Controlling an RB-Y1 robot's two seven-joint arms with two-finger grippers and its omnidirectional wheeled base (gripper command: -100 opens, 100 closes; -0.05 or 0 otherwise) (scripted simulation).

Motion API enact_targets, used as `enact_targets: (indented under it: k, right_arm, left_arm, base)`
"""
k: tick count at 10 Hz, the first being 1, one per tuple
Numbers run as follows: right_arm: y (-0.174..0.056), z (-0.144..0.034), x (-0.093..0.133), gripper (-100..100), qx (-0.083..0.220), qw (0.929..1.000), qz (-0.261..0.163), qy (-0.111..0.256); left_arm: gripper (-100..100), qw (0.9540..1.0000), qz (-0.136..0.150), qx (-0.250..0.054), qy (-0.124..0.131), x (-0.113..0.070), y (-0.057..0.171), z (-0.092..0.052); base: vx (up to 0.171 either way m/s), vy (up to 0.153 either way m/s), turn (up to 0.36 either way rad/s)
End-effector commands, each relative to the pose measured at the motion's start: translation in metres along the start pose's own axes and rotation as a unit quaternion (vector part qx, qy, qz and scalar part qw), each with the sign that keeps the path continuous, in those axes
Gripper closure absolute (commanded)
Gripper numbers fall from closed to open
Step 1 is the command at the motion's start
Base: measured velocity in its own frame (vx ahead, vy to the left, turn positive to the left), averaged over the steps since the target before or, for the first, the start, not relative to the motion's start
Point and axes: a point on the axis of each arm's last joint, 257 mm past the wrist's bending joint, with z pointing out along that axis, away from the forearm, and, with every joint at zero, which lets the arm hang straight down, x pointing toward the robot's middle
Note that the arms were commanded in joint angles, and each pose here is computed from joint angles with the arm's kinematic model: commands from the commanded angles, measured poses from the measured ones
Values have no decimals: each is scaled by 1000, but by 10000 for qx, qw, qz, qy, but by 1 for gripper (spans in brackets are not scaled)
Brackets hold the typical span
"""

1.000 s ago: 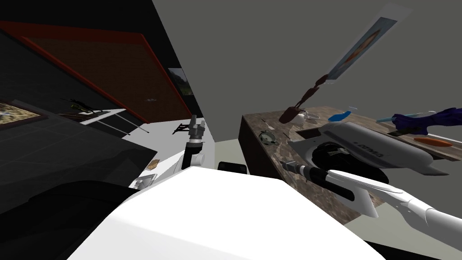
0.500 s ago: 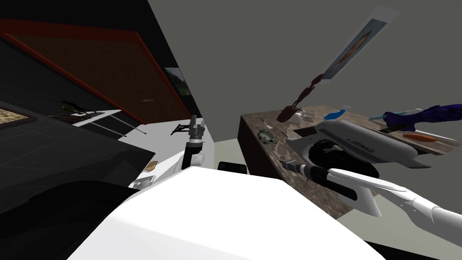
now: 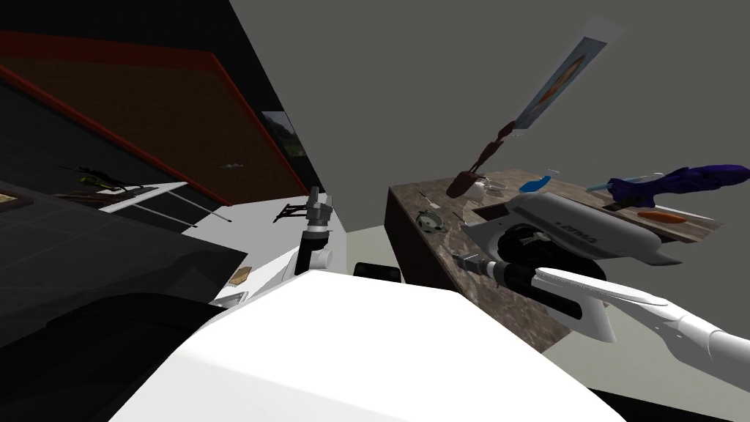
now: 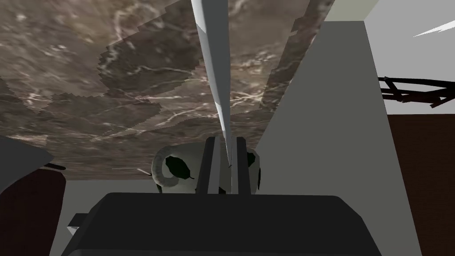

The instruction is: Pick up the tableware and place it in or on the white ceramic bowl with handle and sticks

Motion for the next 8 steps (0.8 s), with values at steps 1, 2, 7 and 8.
enact_targets:
  k: [1,2,7,8]
  right_arm:
    - [2,0,-7,100,-70,10000,-25,-6]
    - [1,1,-18,100,-63,9999,-82,-103]
    - [9,-5,-72,100,-247,9978,-365,-497]
    - [12,-7,-85,100,-295,9969,-439,-585]
  left_arm:
    - [0,10000,0,0,0,0,0,0]
    - [0,10000,0,0,0,0,0,0]
    - [0,10000,0,0,0,0,0,0]
    - [0,10000,0,0,0,0,0,0]
  base:
    - [57,22,-111]
    - [29,15,-4]
    - [33,10,-64]
    - [53,23,-96]
